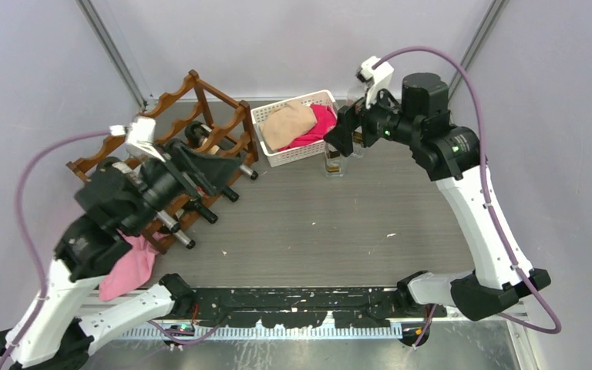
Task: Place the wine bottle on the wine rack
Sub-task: Pick up the wine bottle from the center of the board.
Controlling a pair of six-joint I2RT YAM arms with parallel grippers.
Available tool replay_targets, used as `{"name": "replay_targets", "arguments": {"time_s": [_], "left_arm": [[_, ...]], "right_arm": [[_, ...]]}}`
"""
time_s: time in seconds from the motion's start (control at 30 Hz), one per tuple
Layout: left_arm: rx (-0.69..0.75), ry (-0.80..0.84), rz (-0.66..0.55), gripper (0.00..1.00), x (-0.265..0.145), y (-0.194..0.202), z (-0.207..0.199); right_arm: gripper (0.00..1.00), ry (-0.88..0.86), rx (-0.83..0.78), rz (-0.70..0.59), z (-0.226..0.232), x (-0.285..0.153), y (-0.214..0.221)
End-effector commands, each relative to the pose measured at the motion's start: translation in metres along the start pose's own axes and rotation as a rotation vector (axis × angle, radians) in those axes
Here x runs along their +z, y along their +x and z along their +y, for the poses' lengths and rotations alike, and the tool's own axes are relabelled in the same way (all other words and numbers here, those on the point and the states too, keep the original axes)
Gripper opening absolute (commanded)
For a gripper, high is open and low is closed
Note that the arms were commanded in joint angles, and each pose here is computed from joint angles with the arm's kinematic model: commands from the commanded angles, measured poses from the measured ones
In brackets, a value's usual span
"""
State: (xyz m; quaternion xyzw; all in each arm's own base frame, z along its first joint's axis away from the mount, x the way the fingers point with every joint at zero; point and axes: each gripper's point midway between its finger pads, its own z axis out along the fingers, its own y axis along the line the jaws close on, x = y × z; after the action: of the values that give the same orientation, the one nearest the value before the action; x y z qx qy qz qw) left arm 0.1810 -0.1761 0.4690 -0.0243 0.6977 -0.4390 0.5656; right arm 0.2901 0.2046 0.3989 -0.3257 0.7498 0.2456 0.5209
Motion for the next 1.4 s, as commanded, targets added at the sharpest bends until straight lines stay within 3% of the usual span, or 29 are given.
{"name": "replay_targets", "arguments": {"time_s": [0.0,0.13,0.3,0.5,0.67,0.97,1.13,1.37], "left_arm": [[0.065,0.297,-0.023,1.0,0.024,0.026,-0.03],[-0.081,0.33,-0.016,1.0,0.07,0.082,-0.022],[-0.042,0.329,-0.007,1.0,0.119,0.138,-0.059],[-0.12,0.437,0.044,1.0,0.163,0.187,-0.104],[-0.214,0.599,0.025,1.0,0.174,0.201,-0.133],[-0.334,0.665,0.022,1.0,0.208,0.221,-0.137],[-0.453,0.761,0.165,1.0,0.224,0.237,-0.151],[-0.577,0.829,0.082,1.0,0.24,0.232,-0.153]], "right_arm": [[1.0,0.005,0.217,-0.245,0.017,-0.048,-0.077],[1.0,-0.057,0.425,-0.409,0.031,-0.072,-0.122],[1.0,-0.157,0.611,-0.528,0.045,-0.094,-0.164],[1.0,-0.19,0.639,-0.547,0.047,-0.091,-0.165],[1.0,-0.185,0.634,-0.518,0.045,-0.079,-0.146],[1.0,-0.182,0.599,-0.513,0.039,-0.072,-0.147],[1.0,-0.221,0.599,-0.467,0.043,-0.069,-0.149],[1.0,-0.032,0.58,-0.522,0.022,-0.091,-0.145]]}}
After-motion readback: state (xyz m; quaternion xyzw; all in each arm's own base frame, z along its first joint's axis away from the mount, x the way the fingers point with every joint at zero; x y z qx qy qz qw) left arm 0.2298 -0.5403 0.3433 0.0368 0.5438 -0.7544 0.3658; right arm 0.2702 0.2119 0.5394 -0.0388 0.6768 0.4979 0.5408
